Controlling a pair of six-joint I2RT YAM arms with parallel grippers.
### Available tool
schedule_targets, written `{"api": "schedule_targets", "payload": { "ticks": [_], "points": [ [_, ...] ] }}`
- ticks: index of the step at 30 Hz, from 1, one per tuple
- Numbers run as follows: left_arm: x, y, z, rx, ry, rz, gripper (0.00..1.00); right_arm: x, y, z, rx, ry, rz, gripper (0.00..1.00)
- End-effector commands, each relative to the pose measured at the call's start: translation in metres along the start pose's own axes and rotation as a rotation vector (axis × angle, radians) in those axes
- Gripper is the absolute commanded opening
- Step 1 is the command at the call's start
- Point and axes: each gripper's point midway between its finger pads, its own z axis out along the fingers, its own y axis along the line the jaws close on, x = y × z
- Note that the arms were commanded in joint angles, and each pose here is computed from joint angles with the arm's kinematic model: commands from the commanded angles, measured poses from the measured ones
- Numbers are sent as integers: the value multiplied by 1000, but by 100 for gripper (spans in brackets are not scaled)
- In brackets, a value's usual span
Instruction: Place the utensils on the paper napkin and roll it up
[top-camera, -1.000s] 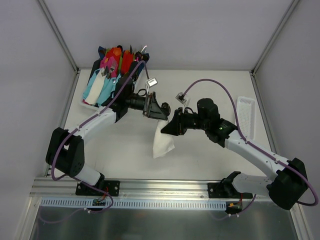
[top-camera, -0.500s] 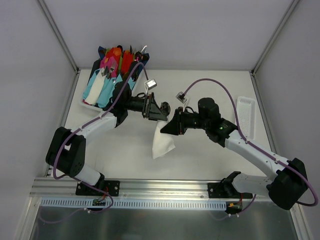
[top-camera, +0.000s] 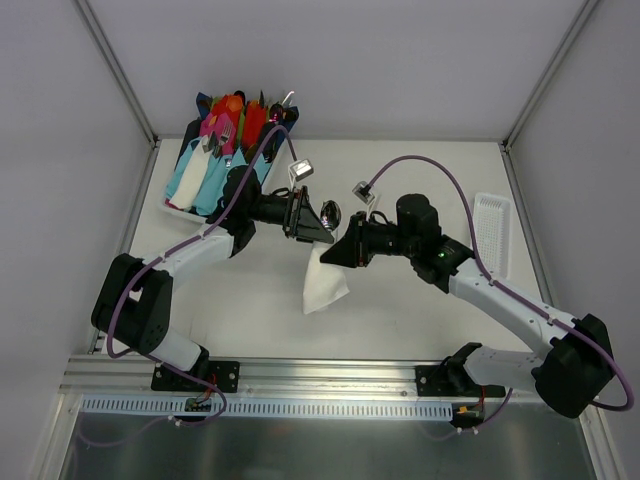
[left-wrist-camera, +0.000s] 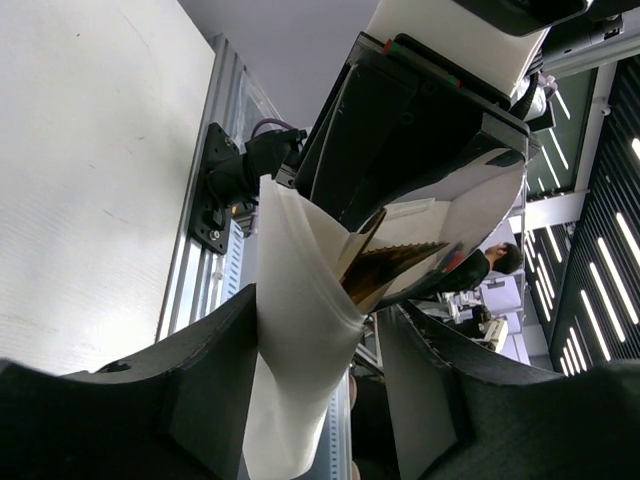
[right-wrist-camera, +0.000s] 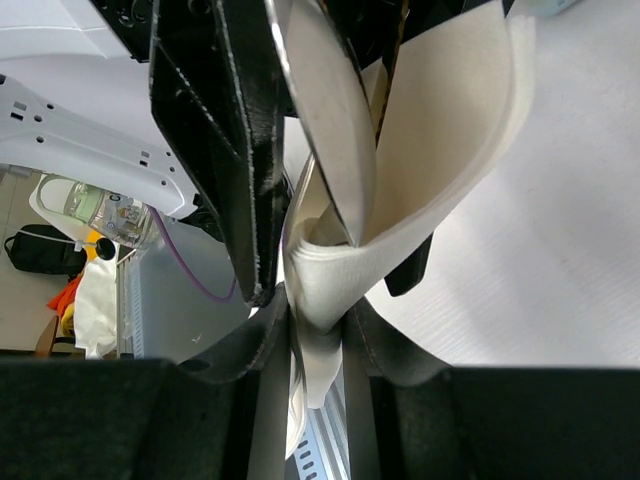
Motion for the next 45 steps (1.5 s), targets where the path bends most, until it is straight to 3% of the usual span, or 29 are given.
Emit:
{"api": "schedule_targets", "payload": {
  "ticks": [1,8,13,18,20,22,25,28,29,30,33,34,35,41,45],
  "points": [
    [7,-19,-3,33,28,82,48,-33,26,-6,-74,-98,-82,0],
    [7,-12,-2,28,19,50,26,-35,29,-7,-83,-109,-92,0],
    [2,-14,-2,39,8,41,1,-36,27,-4,-79,-105,-87,0],
    [-14,-16,-8,24,-50,63,0,-42,26,-5,-60,-105,-88,2],
    [-21,-15,-12,13,-74,63,0,-43,22,-7,-33,-103,-82,11],
    [-27,-16,-16,-1,-97,75,0,-45,20,-8,-17,-96,-67,33],
    [-39,-16,-25,-27,-144,92,0,-54,18,-16,22,-117,-66,44],
    [-60,-12,-42,-78,-222,113,0,-75,15,-38,92,-199,-74,48],
    [-62,-7,-47,-107,-237,78,0,-85,6,-47,156,-240,-72,47],
    [-75,-10,-57,-138,-281,139,0,-88,6,-52,182,-254,-81,45],
    [-86,-10,-69,-219,-325,190,0,-103,5,-69,288,-299,-82,29],
    [-91,-15,-72,-248,-357,215,0,-101,3,-70,317,-290,-71,17],
    [-93,-15,-74,-274,-369,226,0,-108,10,-71,340,-314,-83,14],
    [-104,-22,-84,-357,-457,244,0,-113,39,-44,401,-285,-161,3],
    [-108,-22,-86,-360,-493,186,0,-107,40,-8,489,-216,-252,2]
  ]
}}
